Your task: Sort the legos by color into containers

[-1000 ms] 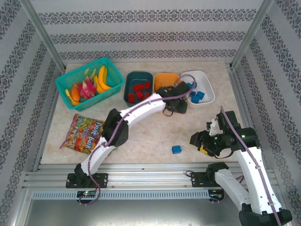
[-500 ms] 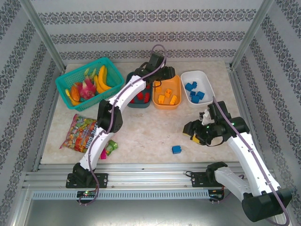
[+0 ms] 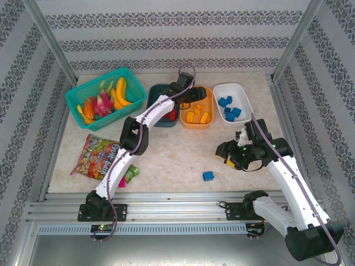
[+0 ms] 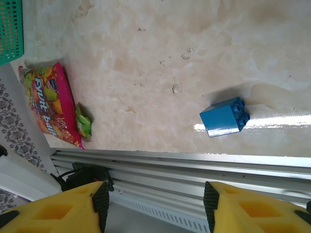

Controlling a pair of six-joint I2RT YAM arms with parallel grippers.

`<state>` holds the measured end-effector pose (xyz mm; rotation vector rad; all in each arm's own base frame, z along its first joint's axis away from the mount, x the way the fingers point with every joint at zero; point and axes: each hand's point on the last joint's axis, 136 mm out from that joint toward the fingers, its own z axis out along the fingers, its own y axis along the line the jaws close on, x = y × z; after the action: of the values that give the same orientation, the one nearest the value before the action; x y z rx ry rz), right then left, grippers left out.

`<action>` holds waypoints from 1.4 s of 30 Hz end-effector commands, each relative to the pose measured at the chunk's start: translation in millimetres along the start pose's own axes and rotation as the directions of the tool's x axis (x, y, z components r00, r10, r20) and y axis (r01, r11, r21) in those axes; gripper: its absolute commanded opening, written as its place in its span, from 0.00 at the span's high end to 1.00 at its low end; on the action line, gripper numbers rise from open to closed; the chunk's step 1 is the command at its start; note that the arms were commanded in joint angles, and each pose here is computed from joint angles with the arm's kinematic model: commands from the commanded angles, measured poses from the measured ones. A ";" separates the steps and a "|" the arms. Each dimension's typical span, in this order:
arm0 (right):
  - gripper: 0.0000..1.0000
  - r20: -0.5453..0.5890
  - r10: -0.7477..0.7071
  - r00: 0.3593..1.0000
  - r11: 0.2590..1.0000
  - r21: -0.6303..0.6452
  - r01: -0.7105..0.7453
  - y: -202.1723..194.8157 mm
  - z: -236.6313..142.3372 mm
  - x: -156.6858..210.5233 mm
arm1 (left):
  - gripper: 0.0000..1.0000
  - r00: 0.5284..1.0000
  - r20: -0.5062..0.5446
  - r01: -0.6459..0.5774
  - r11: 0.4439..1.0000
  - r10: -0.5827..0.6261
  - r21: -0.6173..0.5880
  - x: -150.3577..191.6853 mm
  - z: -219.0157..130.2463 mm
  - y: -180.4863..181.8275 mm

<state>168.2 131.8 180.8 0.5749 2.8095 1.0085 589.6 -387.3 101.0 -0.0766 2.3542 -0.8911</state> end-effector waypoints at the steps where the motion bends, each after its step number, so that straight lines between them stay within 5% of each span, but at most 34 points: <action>1: 0.43 0.003 0.005 1.000 1.000 0.011 -0.005 -1.4 3.7 -2.3 | 0.33 1.000 0.028 -0.009 0.999 0.008 0.051 -14.3 -12.9 -21.7; 9: 0.43 0.032 -0.039 0.999 0.998 0.049 0.038 0.2 -1.4 -10.4 | 0.30 0.999 0.042 -0.015 0.997 0.012 0.079 -28.9 -43.6 -47.8; 18: 0.36 -0.004 -0.263 0.965 0.902 0.354 0.247 -21.0 21.4 -12.2 | 0.18 1.000 0.027 -0.011 1.000 0.011 -0.019 -31.7 -141.3 -76.9; 23: 0.25 -0.087 -0.341 0.936 0.819 0.461 0.342 -33.2 55.4 -0.9 | 0.15 1.000 -0.009 -0.002 0.997 0.002 -0.079 16.0 -202.1 -55.4; 33: 0.21 -0.208 -0.353 0.912 0.728 0.551 0.407 -60.2 107.9 16.1 | 0.14 0.983 -0.177 0.021 0.982 -0.054 -0.186 160.4 -289.4 22.6; 42: 0.33 -0.247 -0.329 0.912 0.674 0.615 0.410 -86.8 132.2 18.3 | 0.11 0.975 -0.221 -0.026 0.983 -0.015 -0.183 189.3 -331.1 36.1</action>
<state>150.2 161.2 32.7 -0.0552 3.1800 0.0076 264.8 -219.7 166.2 -0.0927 2.6410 -0.7134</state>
